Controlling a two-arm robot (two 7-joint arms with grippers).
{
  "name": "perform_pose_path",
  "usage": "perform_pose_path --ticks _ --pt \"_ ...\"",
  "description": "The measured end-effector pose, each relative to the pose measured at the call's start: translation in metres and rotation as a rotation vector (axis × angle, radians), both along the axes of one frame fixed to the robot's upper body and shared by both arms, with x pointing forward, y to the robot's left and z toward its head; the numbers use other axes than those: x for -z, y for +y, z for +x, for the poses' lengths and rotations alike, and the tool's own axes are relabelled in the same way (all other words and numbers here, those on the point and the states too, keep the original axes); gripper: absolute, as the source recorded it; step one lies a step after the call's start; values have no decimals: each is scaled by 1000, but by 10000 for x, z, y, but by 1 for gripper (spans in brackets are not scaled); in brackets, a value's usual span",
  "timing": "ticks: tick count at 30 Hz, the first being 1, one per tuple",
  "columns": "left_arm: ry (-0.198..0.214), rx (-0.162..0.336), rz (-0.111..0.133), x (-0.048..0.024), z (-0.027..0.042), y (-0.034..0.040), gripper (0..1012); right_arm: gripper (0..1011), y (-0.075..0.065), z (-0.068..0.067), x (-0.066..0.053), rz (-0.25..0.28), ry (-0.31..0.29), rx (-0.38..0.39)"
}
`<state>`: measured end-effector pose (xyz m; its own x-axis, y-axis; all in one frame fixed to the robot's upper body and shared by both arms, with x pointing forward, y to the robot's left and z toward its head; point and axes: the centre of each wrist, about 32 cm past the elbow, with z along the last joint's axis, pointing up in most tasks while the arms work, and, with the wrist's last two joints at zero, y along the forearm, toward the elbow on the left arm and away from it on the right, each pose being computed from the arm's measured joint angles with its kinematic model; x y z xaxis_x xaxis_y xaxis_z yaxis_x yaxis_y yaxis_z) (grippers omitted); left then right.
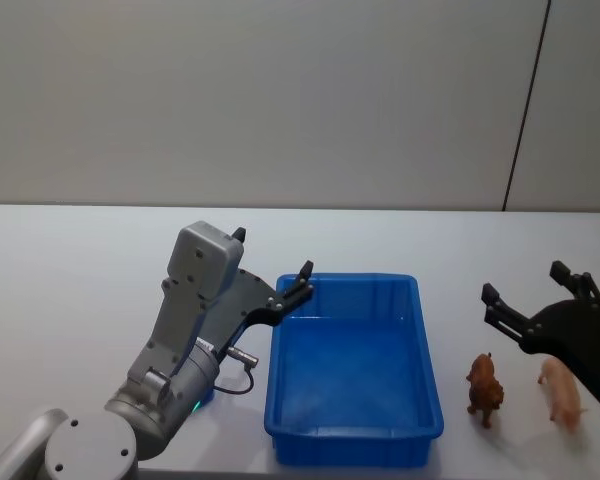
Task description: Pick up the two dolls from the table and place them into the box.
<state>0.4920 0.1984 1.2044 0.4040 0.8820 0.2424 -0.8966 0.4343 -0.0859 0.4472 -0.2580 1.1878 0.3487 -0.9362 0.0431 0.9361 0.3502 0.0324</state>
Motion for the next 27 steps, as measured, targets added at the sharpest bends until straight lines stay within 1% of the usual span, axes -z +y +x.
perform_pose_path --ticks 7,10,16,20,23,27 --pt "0 0 0 0 0 0 1003 1001 -157 16 7 -19 33 -11" --pt "0 0 0 0 0 0 1003 1001 -266 18 16 -39 55 -12" --pt "0 0 0 0 0 0 1003 1001 -416 10 42 -76 92 -11" --pt "0 0 0 0 0 0 1003 1001 -479 5 61 -98 113 -9" --pt "0 0 0 0 0 0 1003 1001 -546 -2 92 -127 144 -4" --pt "0 0 0 0 0 0 1003 1001 -594 -8 121 -152 173 1"
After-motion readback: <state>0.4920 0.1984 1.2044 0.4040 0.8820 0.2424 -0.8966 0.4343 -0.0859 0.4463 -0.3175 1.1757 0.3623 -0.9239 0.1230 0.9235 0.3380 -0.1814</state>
